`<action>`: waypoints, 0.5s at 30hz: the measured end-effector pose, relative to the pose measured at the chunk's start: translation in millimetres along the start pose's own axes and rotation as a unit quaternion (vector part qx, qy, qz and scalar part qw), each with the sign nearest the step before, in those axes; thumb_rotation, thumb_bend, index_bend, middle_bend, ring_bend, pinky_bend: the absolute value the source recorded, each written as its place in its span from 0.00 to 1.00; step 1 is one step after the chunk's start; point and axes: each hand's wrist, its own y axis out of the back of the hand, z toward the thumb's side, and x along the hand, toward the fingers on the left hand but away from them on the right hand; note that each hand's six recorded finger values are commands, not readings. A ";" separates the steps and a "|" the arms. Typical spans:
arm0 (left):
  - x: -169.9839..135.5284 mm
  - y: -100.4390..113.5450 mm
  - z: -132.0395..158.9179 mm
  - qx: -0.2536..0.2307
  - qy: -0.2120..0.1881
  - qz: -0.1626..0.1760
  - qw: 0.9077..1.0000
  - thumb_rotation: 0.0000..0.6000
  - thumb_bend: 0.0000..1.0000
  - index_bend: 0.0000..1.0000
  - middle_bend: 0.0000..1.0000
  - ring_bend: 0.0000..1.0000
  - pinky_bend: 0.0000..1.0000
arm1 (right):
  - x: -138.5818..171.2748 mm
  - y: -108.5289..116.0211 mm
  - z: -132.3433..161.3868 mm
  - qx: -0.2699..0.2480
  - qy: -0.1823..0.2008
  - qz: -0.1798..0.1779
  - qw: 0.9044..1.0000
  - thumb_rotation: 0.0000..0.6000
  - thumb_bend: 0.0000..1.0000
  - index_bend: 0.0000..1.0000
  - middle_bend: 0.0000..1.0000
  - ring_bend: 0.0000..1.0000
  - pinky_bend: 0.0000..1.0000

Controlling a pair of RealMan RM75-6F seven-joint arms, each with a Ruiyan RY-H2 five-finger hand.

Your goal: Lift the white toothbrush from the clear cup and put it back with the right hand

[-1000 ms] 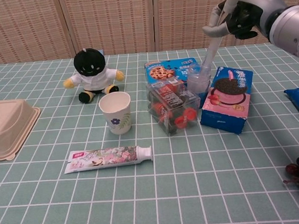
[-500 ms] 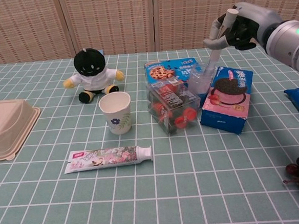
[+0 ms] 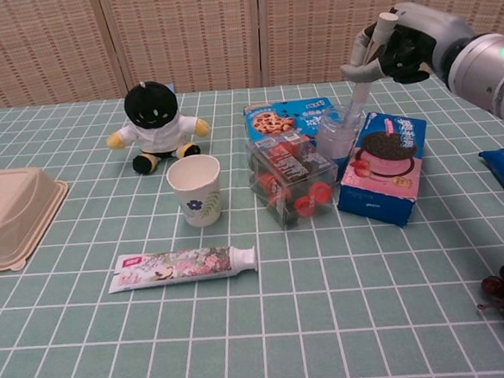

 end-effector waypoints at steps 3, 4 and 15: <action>-0.2 -0.2 0.0 0.001 0.000 0.000 1.000 1.00 0.25 0.47 0.41 0.32 0.43 | 1.2 3.6 -1.4 0.004 0.002 0.000 1.000 1.00 0.06 0.27 1.00 1.00 1.00; -0.2 -0.3 0.1 0.001 -0.001 0.000 1.000 1.00 0.25 0.47 0.41 0.32 0.43 | 1.6 4.8 -2.2 0.005 0.002 0.000 1.000 1.00 0.03 0.25 1.00 1.00 1.00; 1.2 -3.0 -0.5 0.006 0.001 -0.005 1.000 1.00 0.25 0.47 0.41 0.32 0.43 | 15.3 28.7 -5.4 0.012 0.012 -0.010 1.000 1.00 0.00 0.22 1.00 1.00 1.00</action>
